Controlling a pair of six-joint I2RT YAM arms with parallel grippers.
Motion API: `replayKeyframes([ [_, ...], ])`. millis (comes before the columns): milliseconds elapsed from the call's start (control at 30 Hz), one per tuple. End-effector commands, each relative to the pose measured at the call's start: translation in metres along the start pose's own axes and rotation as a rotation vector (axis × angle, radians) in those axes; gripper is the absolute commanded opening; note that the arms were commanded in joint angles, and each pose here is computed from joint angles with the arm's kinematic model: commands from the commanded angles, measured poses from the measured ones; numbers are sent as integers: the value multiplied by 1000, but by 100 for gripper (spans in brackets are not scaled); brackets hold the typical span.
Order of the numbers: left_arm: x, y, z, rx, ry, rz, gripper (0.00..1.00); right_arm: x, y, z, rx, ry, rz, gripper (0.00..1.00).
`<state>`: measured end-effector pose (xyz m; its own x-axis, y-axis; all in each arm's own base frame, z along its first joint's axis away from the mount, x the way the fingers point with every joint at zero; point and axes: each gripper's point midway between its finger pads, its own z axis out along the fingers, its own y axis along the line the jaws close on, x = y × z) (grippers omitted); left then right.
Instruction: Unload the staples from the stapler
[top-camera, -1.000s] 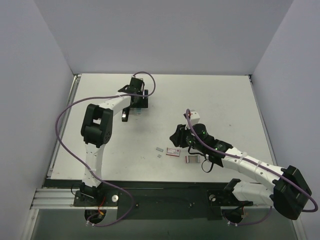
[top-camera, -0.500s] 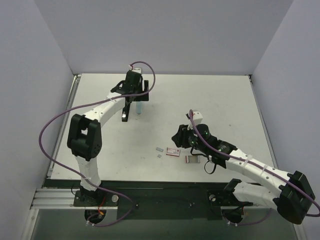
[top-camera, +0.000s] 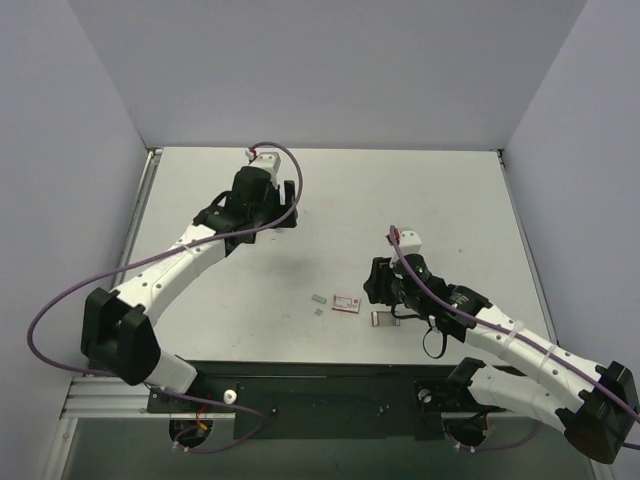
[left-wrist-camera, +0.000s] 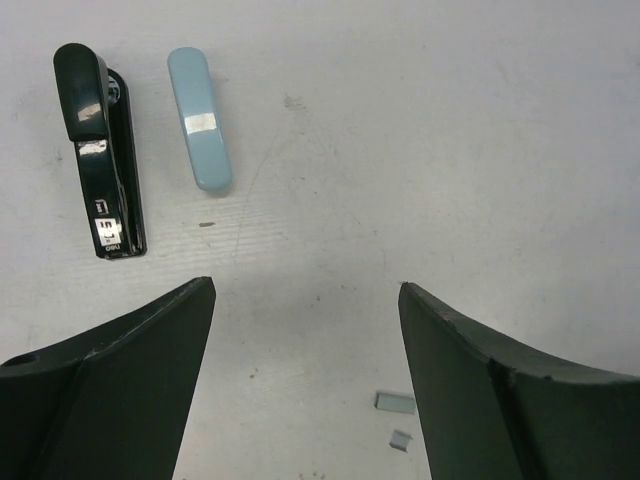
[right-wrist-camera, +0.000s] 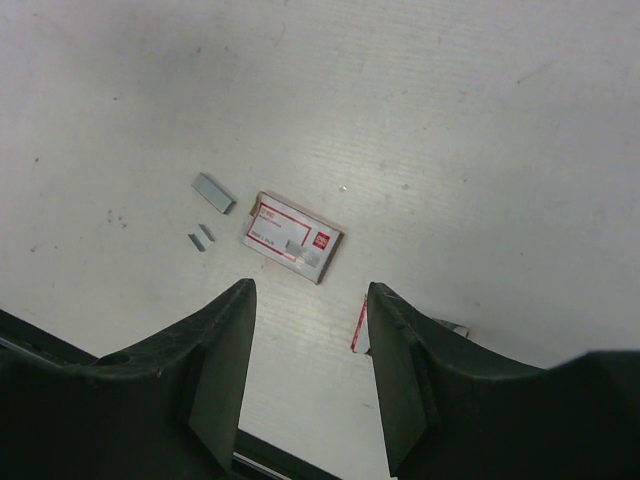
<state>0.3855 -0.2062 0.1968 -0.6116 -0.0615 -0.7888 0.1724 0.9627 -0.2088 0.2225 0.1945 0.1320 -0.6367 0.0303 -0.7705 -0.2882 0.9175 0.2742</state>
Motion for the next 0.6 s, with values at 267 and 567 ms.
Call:
replayKeyframes([
  [267,10,-21,-109,153,-14,76,85,69,-38,-11,170,244,26,48],
  [567,36,-14,-118,201,-3,155,85,68,13,1,87,288,-105,49],
])
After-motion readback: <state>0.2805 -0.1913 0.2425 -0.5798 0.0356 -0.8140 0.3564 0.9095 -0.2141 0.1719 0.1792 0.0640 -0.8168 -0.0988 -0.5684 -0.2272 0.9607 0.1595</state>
